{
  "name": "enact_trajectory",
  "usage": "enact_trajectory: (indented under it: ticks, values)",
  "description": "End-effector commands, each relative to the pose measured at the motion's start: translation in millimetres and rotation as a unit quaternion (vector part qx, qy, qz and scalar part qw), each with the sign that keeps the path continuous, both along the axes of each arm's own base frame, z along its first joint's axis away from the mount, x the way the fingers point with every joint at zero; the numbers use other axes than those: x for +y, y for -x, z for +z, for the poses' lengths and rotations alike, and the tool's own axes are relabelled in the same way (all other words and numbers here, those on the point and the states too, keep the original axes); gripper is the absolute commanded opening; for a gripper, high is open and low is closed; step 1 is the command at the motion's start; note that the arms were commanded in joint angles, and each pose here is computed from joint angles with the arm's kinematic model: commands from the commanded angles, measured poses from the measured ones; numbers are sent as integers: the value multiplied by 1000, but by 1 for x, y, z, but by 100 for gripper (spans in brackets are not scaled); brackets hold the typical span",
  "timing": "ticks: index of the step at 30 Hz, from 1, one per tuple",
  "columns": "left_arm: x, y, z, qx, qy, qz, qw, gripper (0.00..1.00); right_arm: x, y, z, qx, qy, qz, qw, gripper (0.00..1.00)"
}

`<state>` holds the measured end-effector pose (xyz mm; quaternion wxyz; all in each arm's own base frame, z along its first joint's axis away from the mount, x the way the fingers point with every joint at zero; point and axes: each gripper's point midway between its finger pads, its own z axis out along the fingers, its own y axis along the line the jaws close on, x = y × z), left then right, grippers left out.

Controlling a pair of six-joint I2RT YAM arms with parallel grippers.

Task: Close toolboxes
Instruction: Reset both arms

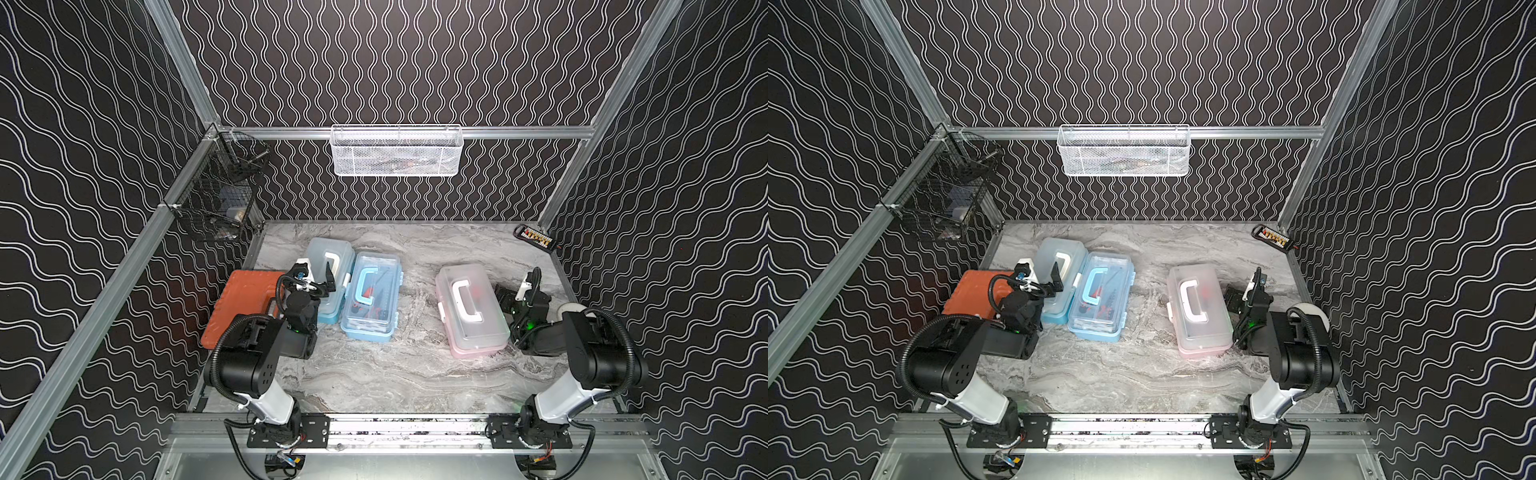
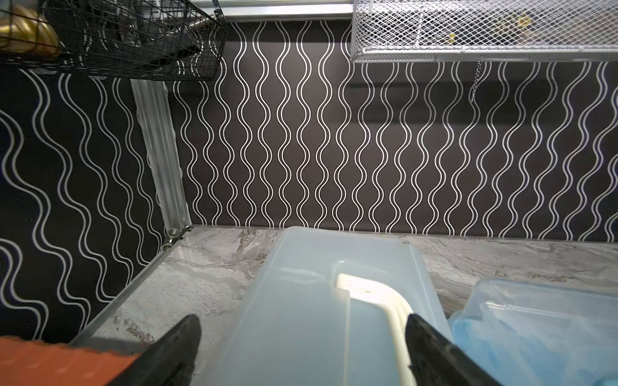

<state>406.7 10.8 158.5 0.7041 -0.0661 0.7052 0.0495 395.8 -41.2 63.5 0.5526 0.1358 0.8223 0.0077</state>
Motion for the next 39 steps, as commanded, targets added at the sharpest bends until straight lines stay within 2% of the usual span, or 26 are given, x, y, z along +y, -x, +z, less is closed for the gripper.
enact_trajectory:
  ticks: [1,39]
  values:
    - [12,16,-77,151,-9,33,988,99,0,-4,10,-20,8,1,1000,99]
    - [7,14,-77,157,-22,33,987,99,3,-6,9,-14,13,9,1000,99]
